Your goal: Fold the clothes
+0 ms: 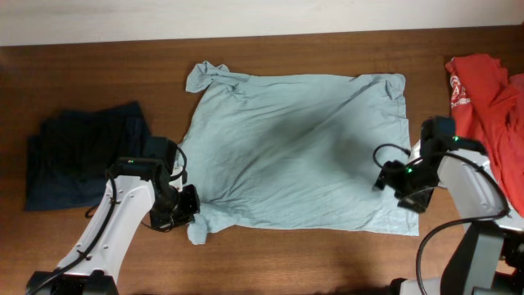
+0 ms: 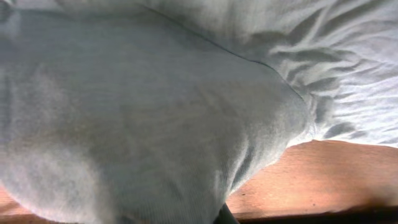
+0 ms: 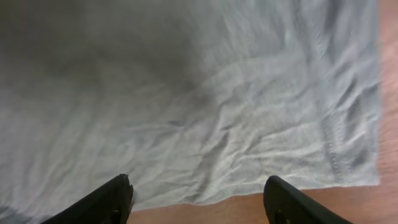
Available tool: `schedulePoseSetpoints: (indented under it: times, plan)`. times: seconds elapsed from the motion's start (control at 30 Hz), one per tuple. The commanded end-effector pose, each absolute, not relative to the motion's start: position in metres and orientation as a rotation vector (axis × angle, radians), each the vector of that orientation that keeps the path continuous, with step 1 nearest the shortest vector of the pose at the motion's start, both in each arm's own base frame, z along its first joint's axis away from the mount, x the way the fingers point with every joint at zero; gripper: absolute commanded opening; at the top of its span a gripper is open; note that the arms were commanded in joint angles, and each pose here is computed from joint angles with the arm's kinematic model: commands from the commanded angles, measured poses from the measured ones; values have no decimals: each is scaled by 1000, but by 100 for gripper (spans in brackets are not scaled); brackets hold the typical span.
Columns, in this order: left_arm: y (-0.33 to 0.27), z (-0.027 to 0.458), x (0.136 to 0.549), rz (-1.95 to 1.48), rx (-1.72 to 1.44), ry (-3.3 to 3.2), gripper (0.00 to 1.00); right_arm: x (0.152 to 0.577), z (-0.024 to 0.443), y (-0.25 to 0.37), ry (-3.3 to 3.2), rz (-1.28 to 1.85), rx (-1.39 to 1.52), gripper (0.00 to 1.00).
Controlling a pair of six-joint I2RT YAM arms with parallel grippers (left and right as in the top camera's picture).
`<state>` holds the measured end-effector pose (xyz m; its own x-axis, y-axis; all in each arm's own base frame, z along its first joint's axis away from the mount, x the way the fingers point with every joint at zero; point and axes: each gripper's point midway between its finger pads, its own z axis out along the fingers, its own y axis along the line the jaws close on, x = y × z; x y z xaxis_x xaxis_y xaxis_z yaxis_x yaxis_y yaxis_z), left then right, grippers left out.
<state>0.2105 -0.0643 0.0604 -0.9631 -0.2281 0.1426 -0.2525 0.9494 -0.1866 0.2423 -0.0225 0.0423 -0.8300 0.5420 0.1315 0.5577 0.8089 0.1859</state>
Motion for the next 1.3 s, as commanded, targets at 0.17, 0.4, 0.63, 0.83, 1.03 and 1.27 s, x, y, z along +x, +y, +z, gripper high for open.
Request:
schedulePoseSetpoints:
  times: [0.17, 0.4, 0.63, 0.83, 1.03, 1.27]
  plan:
    - [-61, 66, 215, 289, 336, -3023, 4, 204, -12, -17, -2734, -268, -1160, 56]
    - [-61, 66, 215, 290, 336, -3023, 5, 206, -20, -22, -2778, -245, -1172, 4]
    - [-61, 66, 211, 284, 331, -3010, 6, 219, 22, -37, -2905, -159, -1094, 4]
    - [-60, 74, 205, 286, 331, -3014, 6, 220, 66, -42, -2991, -133, -1057, 4]
    - [-60, 82, 209, 303, 328, -3065, 9, 215, 55, -38, -2951, -150, -1038, 89]
    - [-60, 82, 209, 303, 328, -3065, 10, 192, 0, -40, -2765, -125, -1138, 91]
